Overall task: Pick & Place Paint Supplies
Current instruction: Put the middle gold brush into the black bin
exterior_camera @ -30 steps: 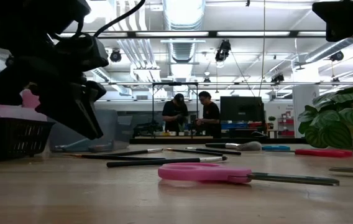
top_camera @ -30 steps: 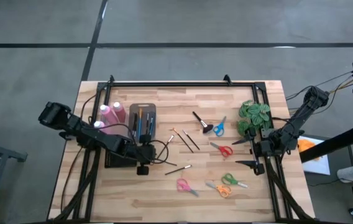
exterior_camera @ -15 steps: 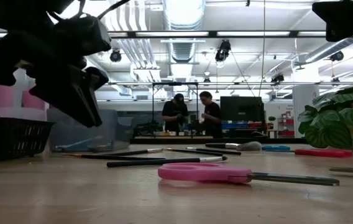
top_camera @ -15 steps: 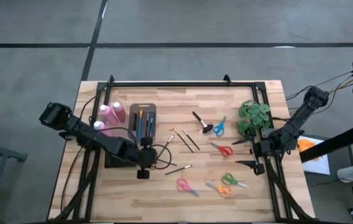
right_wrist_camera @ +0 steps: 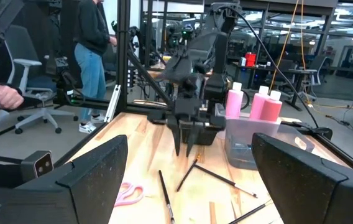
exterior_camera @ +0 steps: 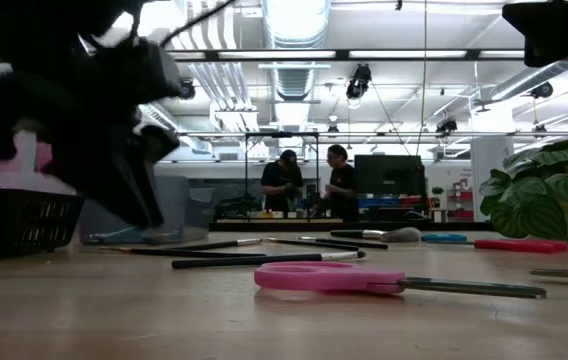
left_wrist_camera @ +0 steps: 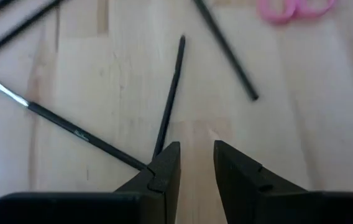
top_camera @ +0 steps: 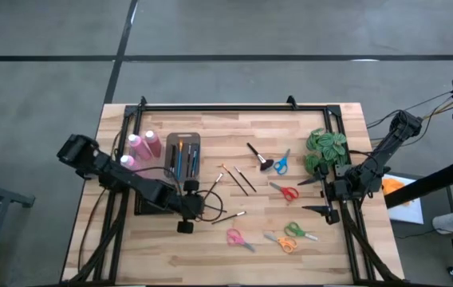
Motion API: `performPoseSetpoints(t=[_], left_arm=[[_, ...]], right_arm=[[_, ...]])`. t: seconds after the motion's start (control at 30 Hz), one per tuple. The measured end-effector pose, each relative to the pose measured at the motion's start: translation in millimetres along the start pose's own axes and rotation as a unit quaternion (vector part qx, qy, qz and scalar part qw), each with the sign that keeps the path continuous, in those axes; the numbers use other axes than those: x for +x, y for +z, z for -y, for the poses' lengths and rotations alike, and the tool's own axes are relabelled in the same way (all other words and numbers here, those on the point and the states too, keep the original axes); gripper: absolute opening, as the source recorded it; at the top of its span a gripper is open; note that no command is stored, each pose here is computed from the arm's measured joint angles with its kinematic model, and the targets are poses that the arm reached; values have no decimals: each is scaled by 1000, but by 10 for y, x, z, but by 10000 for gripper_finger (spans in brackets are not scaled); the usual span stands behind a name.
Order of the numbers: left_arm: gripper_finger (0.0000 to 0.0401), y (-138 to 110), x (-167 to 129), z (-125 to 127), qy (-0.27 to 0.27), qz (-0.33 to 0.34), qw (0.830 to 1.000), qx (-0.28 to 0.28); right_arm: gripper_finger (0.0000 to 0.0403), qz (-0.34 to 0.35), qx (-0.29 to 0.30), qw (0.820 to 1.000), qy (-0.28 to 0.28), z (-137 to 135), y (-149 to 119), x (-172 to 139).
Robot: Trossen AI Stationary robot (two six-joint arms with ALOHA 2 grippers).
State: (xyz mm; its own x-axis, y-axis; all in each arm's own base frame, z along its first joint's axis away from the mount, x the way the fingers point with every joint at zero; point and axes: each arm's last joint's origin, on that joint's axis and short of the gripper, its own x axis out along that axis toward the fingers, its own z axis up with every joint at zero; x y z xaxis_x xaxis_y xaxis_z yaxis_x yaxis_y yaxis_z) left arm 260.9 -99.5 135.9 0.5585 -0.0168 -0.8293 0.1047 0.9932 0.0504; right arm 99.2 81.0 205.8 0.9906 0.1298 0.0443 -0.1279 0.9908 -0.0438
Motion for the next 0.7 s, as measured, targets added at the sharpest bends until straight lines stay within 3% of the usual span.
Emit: performPoseSetpoints(t=[0.27,0.57,0.7], left_arm=[[97,-72,247,-62,46,-28,998,10],[97,24,185,-67,33,-13,999,24],[97,83,159,-89,68,6,997,41]], right_arm=[[341,0,0,1000,0,1,1,0],[341,0,0,1000,0,1,1,0],[341,0,0,1000,0,1,1,-1]])
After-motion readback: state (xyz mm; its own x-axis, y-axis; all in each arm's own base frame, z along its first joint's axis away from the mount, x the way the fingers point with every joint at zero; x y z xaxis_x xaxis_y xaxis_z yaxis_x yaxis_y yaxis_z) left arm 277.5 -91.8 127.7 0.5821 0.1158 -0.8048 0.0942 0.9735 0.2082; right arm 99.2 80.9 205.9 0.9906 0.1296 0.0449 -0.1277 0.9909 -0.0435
